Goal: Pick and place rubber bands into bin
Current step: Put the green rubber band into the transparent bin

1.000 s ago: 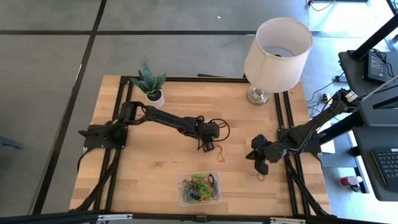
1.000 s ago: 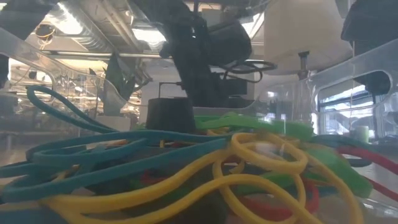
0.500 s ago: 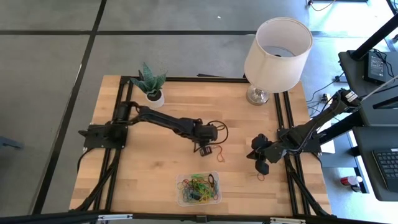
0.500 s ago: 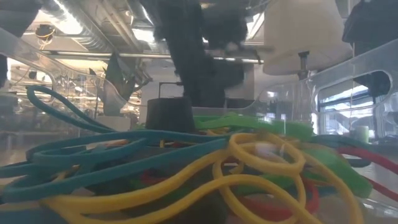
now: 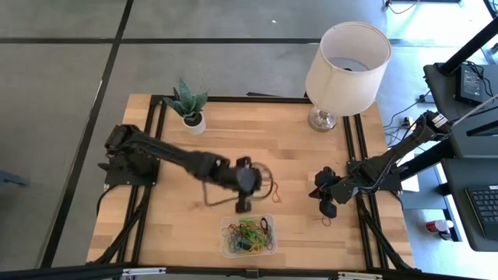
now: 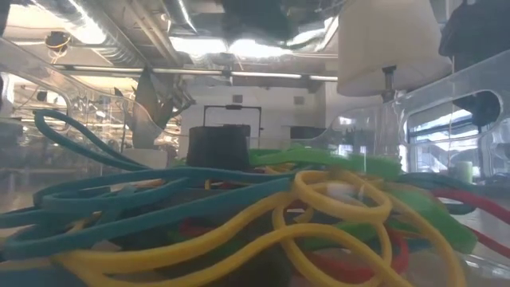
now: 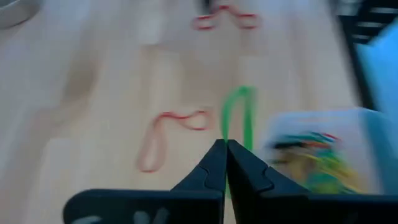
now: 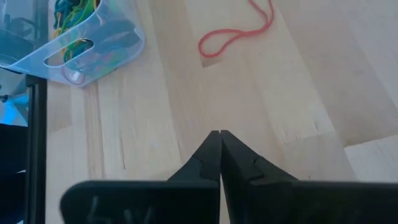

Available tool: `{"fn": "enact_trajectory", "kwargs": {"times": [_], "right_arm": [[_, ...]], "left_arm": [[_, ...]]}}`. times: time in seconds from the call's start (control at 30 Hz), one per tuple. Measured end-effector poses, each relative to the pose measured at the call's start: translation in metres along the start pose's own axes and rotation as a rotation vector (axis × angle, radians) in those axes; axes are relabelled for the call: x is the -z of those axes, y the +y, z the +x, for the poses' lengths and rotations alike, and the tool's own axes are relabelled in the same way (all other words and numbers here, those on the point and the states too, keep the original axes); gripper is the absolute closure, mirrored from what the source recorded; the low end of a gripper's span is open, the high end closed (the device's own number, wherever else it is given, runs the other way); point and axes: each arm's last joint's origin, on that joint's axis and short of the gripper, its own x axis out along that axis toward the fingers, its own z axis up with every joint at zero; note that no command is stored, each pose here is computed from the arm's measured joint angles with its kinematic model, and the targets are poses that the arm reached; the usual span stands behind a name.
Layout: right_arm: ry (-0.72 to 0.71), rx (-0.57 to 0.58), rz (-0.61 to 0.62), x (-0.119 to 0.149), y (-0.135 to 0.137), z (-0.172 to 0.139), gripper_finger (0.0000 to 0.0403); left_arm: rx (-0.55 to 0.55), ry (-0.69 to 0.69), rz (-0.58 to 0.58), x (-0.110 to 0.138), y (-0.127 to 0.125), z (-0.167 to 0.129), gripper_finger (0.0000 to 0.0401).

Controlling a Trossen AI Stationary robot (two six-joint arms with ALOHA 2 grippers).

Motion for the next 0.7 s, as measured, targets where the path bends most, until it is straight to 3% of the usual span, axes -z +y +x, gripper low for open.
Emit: {"fn": "enact_trajectory", "kwargs": {"times": [0.1, 0.23, 0.33, 0.4, 0.7], "right_arm": [[0.004, 0.005, -0.002, 0.0, -0.001, 0.0, 0.0399], [0.006, 0.008, -0.003, 0.001, -0.001, 0.0, 0.0399], [0.007, 0.009, -0.009, 0.001, -0.001, 0.0, 0.0399], [0.01, 0.012, -0.035, 0.001, -0.001, 0.0, 0.0398], [0.01, 0.012, -0.076, 0.001, -0.001, 0.0, 0.0398]], "left_arm": [[0.035, 0.009, -0.042, 0.007, -0.022, -0.007, 0.0399], [0.034, 0.137, -0.28, 0.022, -0.032, -0.007, 0.0399], [0.079, 0.243, -0.36, 0.03, -0.036, -0.007, 0.0399], [0.108, 0.239, -0.349, 0.031, -0.043, -0.007, 0.0399], [0.118, 0.194, -0.082, 0.036, -0.059, -0.011, 0.0399]]}}
